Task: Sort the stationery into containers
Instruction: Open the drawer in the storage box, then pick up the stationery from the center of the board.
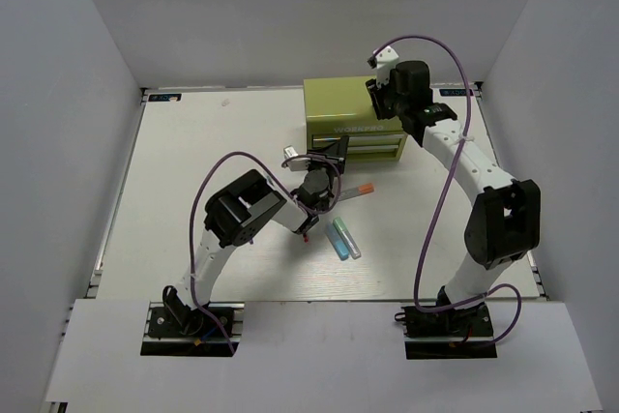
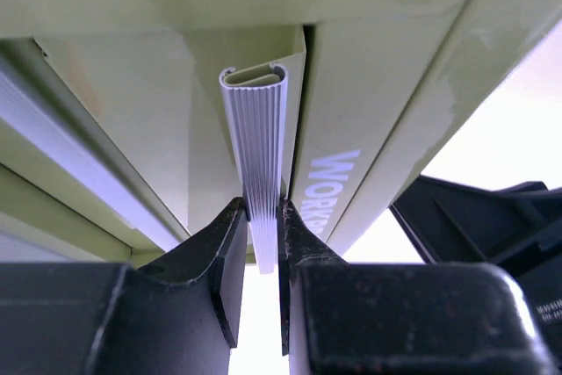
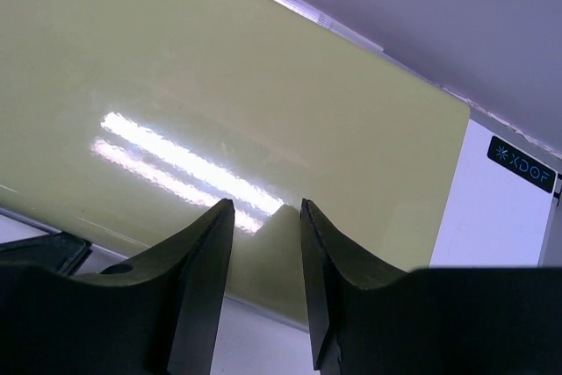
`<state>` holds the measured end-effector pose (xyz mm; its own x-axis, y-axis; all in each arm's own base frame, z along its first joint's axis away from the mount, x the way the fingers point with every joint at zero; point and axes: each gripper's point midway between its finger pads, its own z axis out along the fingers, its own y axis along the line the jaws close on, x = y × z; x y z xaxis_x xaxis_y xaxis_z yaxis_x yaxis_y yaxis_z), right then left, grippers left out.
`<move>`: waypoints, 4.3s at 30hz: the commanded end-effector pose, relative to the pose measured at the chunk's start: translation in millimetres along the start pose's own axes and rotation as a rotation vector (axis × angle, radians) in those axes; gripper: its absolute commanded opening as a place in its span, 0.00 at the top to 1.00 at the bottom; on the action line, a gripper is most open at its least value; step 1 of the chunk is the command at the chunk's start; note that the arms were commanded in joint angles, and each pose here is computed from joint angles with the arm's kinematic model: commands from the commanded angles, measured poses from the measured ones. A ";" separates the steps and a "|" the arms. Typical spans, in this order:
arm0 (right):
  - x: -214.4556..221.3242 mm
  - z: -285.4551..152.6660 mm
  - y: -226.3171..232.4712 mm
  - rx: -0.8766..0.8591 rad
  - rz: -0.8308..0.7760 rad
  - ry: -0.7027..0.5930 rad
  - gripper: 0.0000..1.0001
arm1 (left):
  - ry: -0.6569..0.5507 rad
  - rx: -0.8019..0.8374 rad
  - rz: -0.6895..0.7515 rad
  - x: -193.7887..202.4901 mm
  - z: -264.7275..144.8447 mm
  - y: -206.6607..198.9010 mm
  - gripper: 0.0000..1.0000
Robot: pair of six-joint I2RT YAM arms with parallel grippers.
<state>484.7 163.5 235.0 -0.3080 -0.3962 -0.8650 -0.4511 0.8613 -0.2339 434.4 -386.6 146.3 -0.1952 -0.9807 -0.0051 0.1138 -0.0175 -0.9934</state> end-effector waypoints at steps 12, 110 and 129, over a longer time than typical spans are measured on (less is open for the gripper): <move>33.3 8.7 3.8 -0.022 -0.015 0.133 0.57 | 0.099 -0.078 0.075 18.0 -37.1 6.8 1.00; 201.5 -122.3 226.5 -0.571 -0.050 0.315 0.47 | 0.519 -0.687 0.864 -148.8 -288.3 -27.1 0.00; 218.6 -95.4 239.2 -0.472 -0.033 0.373 0.47 | 0.443 -0.542 0.746 -135.1 -264.9 -44.1 0.00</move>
<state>213.1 239.3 20.6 -0.5394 -0.6071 -0.5835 -0.7802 0.6209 0.0753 187.7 -197.3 145.2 -0.6621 -0.4728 -0.5815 -0.0842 0.8179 -0.5692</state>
